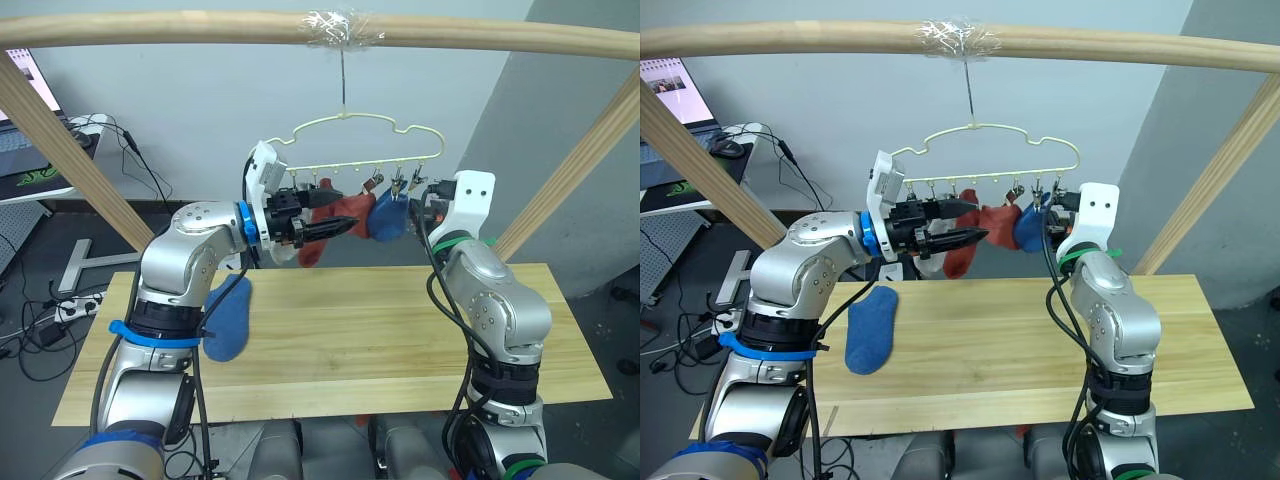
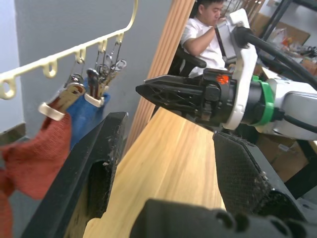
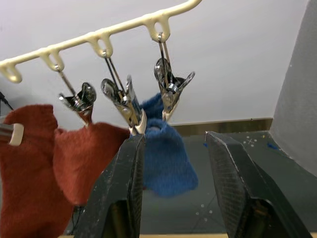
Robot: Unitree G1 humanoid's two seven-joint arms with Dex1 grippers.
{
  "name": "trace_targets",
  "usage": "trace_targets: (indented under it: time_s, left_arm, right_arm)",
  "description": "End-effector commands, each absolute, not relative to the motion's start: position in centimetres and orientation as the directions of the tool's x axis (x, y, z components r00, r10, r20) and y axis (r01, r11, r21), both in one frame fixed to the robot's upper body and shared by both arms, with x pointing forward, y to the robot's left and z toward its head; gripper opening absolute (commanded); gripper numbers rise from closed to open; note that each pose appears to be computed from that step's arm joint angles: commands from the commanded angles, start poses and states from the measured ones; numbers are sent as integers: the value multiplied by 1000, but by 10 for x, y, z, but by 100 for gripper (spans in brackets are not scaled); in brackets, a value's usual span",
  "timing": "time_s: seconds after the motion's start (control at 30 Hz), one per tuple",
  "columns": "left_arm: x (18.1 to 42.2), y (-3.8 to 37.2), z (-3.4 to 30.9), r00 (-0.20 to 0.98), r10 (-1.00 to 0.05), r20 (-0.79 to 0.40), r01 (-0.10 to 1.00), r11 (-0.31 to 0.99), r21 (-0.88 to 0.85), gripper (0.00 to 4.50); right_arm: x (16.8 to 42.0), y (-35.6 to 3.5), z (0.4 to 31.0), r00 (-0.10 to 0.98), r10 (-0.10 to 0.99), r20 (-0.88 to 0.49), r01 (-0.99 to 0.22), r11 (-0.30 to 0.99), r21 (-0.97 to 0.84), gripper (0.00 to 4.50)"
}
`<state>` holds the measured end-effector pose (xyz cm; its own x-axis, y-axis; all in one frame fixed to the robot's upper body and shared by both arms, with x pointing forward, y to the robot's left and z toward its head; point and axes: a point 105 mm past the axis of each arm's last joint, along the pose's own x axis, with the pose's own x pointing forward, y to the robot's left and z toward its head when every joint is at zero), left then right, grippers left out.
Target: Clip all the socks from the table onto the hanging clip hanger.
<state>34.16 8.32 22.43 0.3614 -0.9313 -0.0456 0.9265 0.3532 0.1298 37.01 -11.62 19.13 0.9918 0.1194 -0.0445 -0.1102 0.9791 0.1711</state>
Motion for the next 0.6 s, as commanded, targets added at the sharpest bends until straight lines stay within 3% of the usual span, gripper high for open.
trace_targets:
  time_s: [0.03,0.6]
  left_arm:
    - [336,86,234,371,-928,-24,917,362,167,316]
    - [334,94,239,410,-911,-32,900,399,179,316]
  right_arm:
    - [375,-116,209,992,127,27,-130,976,178,197]
    - [405,-124,213,992,117,37,-121,979,162,197]
